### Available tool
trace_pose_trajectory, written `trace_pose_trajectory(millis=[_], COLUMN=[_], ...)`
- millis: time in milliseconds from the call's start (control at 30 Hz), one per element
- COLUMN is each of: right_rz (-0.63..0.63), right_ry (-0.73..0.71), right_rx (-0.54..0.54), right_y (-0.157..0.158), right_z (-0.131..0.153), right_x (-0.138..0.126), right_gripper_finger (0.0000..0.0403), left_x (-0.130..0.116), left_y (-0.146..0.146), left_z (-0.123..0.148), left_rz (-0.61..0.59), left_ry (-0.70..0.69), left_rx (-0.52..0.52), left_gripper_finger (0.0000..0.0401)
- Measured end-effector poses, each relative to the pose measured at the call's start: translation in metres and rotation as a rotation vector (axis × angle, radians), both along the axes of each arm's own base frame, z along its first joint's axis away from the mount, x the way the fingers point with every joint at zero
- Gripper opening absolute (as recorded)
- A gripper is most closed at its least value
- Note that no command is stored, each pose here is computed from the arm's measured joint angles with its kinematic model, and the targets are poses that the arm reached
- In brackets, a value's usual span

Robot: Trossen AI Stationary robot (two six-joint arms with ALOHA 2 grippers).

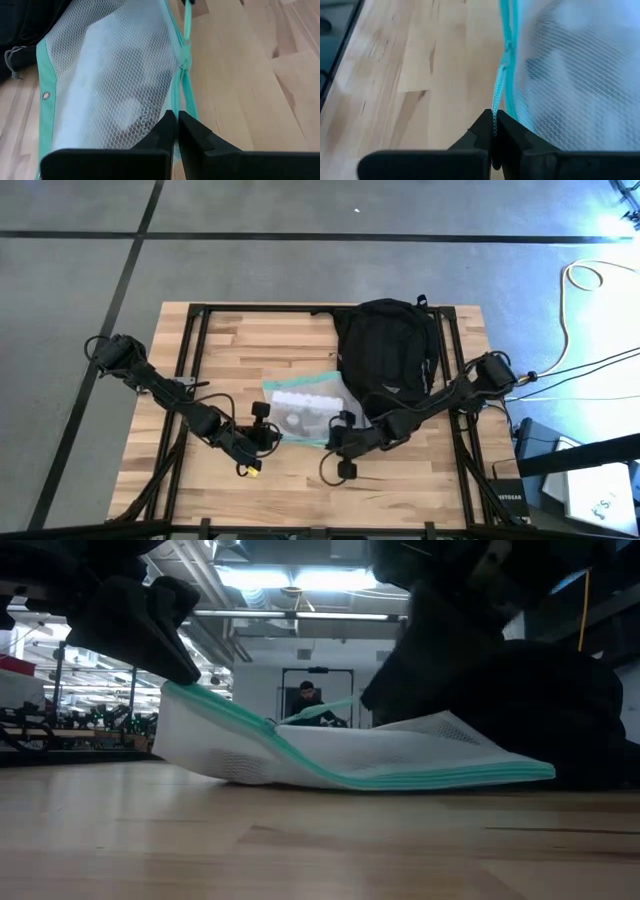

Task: Unpack backpack
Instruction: Open the transparent zipper bag

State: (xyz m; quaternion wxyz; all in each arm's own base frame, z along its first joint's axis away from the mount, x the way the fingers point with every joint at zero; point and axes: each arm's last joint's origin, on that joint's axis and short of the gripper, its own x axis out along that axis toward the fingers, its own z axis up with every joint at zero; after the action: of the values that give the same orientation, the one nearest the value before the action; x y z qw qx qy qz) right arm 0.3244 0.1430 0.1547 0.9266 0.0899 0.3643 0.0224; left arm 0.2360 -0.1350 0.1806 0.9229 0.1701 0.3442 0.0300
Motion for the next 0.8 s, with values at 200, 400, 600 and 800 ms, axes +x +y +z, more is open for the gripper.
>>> trace_pose_trajectory(millis=[200, 400, 600, 800], right_rz=[-0.09, -0.164, -0.153, -0.151], right_ry=[-0.072, -0.051, -0.116, -0.223], right_rx=[0.089, 0.144, 0.132, 0.173], right_y=[-0.011, -0.014, -0.015, -0.021], right_z=[-0.016, -0.025, -0.029, -0.037], right_x=[-0.022, -0.031, -0.036, -0.048], right_gripper_finger=[0.0, 0.0, 0.0, 0.0], left_x=[0.0, 0.0, 0.0, 0.0], left_y=[0.0, 0.0, 0.0, 0.0], left_z=[0.0, 0.0, 0.0, 0.0], left_rz=[0.0, 0.0, 0.0, 0.0], left_ry=[0.001, 0.001, 0.002, 0.002], left_rx=[0.0, 0.001, 0.001, 0.001], left_gripper_finger=[0.0, 0.0, 0.0, 0.0])
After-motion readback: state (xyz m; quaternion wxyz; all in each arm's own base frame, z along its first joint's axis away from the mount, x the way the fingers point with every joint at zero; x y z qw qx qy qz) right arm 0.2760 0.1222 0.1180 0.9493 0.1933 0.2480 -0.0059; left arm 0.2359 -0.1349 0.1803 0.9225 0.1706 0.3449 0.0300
